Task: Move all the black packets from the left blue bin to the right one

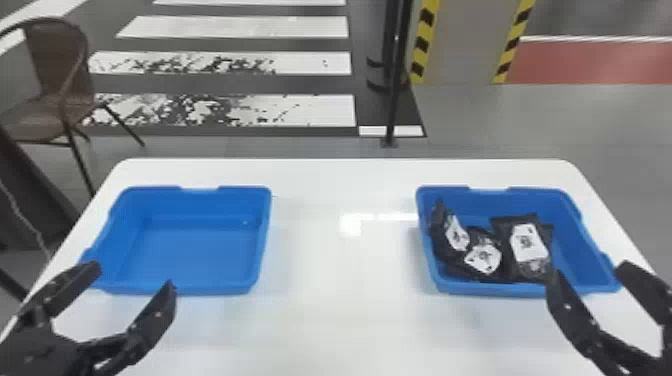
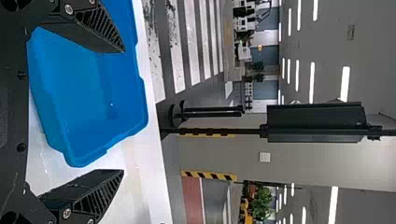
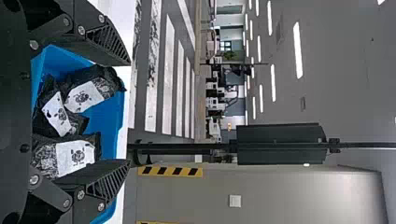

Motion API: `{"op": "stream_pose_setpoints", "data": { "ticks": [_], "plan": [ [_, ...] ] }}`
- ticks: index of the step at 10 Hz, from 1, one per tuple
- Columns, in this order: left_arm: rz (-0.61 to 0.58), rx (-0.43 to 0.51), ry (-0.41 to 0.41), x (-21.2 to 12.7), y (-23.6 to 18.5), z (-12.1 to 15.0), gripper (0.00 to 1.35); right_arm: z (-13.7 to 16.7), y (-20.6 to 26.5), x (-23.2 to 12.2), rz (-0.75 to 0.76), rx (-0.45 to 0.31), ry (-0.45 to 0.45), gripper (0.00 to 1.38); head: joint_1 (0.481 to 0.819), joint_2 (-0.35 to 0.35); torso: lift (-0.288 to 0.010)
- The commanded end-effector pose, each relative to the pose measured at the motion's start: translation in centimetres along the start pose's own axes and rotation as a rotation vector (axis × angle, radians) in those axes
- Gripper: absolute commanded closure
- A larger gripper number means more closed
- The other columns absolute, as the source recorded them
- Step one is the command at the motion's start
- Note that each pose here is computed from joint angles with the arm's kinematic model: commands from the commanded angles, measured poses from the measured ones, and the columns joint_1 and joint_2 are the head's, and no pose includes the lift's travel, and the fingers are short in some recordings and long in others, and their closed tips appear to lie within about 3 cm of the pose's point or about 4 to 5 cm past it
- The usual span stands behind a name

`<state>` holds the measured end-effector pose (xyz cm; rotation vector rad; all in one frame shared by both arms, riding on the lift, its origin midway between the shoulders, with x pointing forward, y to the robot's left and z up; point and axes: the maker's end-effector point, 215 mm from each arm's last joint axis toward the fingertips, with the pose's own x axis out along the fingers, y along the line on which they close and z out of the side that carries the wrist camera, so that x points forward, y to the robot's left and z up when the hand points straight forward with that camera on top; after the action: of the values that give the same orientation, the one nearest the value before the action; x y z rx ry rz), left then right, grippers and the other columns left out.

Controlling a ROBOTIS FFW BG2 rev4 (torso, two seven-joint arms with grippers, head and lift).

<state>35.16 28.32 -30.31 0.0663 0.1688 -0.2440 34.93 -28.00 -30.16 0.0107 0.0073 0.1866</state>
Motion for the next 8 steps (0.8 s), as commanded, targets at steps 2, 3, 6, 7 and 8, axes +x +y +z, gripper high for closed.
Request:
{"op": "stream_pose_setpoints", "data": {
  "ticks": [2, 3, 6, 7, 8],
  "plan": [
    [-0.003, -0.013, 0.008, 0.22, -0.22, -0.44, 0.12, -0.25, -0.05, -0.12, -0.002, 0.018, 0.001, 0.31, 0.695, 0.005, -0.140],
    [-0.003, -0.017, 0.011, 0.27, -0.19, -0.59, 0.12, -0.23, -0.06, -0.12, -0.002, 0.019, 0.000, 0.31, 0.695, 0.004, -0.140],
    [-0.004, -0.021, 0.004, 0.34, -0.21, -0.36, 0.12, -0.51, -0.11, -0.24, -0.004, 0.029, 0.004, 0.31, 0.695, 0.000, -0.140],
    [-0.006, -0.028, 0.006, 0.29, -0.28, -0.46, 0.12, -0.32, -0.14, -0.10, -0.004, 0.030, -0.002, 0.31, 0.695, -0.001, -0.140],
    [-0.006, -0.031, 0.009, 0.23, -0.30, -0.67, 0.12, -0.21, -0.24, -0.05, -0.005, 0.030, -0.005, 0.31, 0.695, -0.001, -0.140]
  ]
}}
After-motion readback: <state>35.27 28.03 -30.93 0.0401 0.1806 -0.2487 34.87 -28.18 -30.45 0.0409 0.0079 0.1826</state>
